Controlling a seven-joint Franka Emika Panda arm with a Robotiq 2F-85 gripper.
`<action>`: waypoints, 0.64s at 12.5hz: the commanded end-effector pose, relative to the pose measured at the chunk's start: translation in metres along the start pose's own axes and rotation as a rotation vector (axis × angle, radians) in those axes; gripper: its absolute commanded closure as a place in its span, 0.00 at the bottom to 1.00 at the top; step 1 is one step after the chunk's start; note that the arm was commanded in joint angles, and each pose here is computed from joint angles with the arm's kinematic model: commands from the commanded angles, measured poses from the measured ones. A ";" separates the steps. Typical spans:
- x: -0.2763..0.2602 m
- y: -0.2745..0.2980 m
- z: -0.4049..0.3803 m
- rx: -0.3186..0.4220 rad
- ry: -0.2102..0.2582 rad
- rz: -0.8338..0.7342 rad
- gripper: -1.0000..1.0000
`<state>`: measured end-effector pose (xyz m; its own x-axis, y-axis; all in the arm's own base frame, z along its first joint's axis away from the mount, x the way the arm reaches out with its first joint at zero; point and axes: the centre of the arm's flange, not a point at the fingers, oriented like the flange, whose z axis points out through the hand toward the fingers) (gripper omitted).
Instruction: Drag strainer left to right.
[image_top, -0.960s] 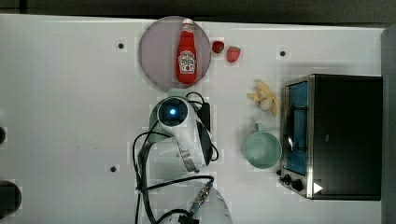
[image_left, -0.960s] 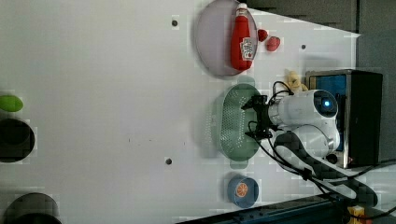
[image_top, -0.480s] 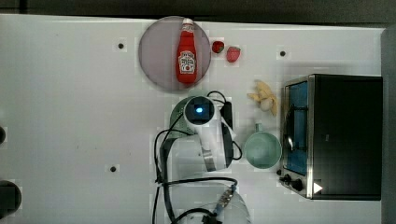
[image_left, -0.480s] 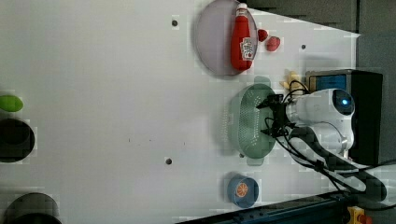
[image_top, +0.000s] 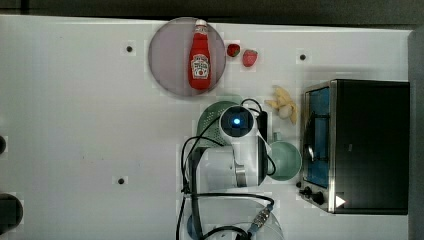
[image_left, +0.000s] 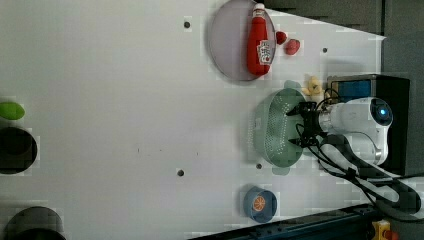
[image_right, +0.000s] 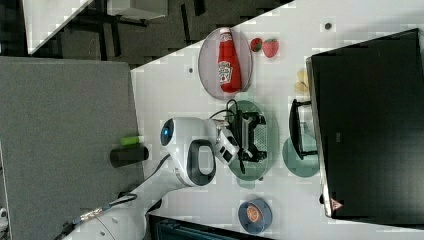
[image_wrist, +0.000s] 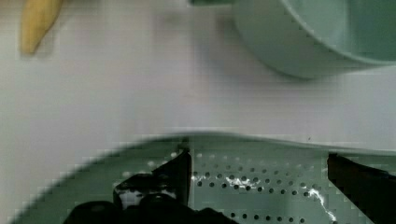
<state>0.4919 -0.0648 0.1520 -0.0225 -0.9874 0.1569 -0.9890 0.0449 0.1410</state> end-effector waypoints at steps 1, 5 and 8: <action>-0.022 -0.006 -0.036 0.055 0.008 -0.196 0.00; -0.033 0.010 -0.142 0.153 0.022 -0.454 0.00; -0.014 0.051 -0.237 0.151 -0.060 -0.523 0.00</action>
<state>0.4702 0.0015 0.3349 0.3556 -0.9344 0.0208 -0.9269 -0.3497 0.1366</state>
